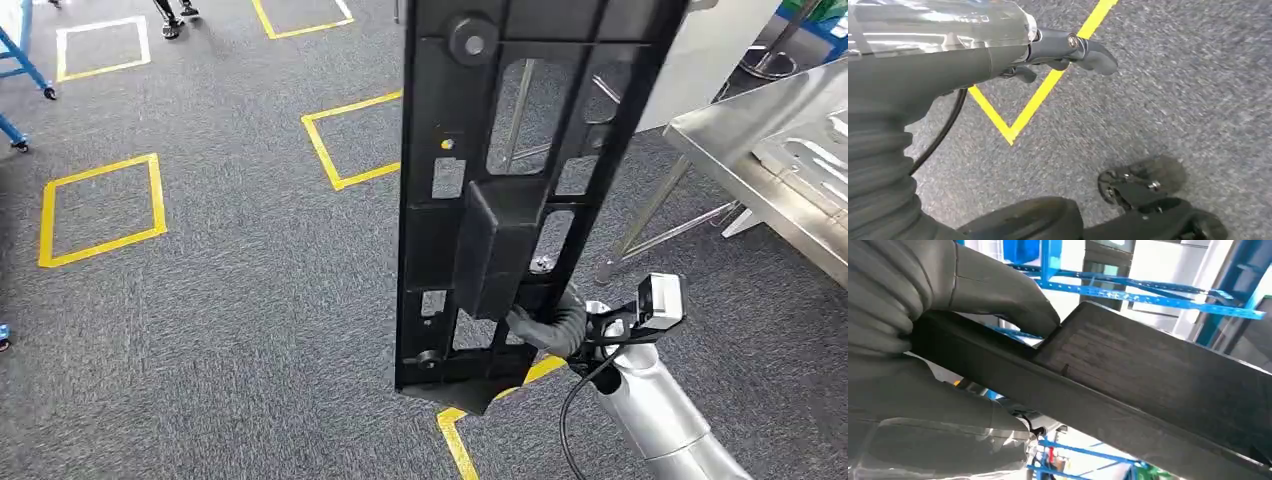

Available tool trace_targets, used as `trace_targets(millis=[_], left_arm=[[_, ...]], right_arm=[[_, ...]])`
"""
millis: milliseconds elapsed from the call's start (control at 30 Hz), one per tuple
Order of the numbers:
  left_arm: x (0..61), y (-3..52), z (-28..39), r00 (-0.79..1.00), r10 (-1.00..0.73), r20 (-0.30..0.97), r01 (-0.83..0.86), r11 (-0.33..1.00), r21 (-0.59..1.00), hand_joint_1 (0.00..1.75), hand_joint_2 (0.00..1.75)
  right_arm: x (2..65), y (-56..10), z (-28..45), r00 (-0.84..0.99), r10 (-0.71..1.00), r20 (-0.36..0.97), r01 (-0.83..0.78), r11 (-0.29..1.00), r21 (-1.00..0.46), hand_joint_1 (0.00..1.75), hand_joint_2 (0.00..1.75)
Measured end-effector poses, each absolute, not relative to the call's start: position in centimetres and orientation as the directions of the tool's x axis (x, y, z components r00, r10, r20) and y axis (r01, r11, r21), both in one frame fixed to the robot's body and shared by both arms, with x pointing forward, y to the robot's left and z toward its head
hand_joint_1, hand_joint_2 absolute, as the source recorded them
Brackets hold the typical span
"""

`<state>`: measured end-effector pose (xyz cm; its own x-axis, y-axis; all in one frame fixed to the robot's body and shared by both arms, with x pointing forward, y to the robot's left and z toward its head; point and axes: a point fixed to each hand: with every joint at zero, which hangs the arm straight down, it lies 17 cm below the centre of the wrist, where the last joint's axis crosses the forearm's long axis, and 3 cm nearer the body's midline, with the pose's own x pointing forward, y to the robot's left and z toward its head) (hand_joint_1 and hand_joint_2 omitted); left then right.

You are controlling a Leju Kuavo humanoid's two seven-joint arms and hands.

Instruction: Take the parts from the cabinet and place them on the table.

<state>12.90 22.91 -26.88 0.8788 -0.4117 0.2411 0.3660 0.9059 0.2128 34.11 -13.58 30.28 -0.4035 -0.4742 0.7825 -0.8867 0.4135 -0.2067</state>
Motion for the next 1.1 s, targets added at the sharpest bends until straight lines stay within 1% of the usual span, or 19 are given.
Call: trace_targets(millis=[300, 433, 533, 733, 867, 967, 1100], left_arm=[[12.3, 23.0, -27.0, 0.892, -0.384, 0.240, 0.338, 0.917, 0.211, 0.00, 1.75], [12.1, 22.9, -27.0, 0.896, -0.373, 0.241, 0.327, 0.921, 0.210, 0.00, 1.75], [12.0, 22.8, -27.0, 0.899, -0.366, 0.241, 0.321, 0.924, 0.209, 0.00, 1.75], [11.1, 22.5, -27.2, 0.916, -0.322, 0.237, 0.281, 0.940, 0.193, 0.00, 1.75], [10.9, 22.4, -27.2, 0.923, -0.307, 0.233, 0.267, 0.945, 0.188, 0.00, 1.75], [10.1, 22.2, -27.3, 0.935, -0.282, 0.216, 0.247, 0.953, 0.175, 0.00, 1.75], [10.0, 21.9, -27.3, 0.946, -0.252, 0.205, 0.220, 0.961, 0.166, 0.00, 1.75]], right_arm=[[34.9, -13.0, 29.9, -0.382, -0.466, 0.798, -0.897, 0.397, -0.197, 1.75, 1.75], [34.8, -13.3, 30.4, -0.366, -0.501, 0.784, -0.902, 0.397, -0.168, 1.75, 1.75], [33.8, -13.4, 29.8, -0.343, -0.525, 0.779, -0.908, 0.399, -0.131, 1.75, 1.75], [31.6, -11.6, 27.2, -0.340, -0.447, 0.828, -0.899, 0.412, -0.147, 1.75, 1.75], [30.2, -11.0, 26.4, -0.315, -0.446, 0.838, -0.905, 0.407, -0.124, 1.75, 1.75], [29.5, -10.7, 25.2, -0.331, -0.419, 0.845, -0.881, 0.457, -0.118, 1.75, 1.75], [27.9, -10.7, 24.0, -0.271, -0.449, 0.851, -0.876, 0.482, -0.025, 1.75, 1.75]])
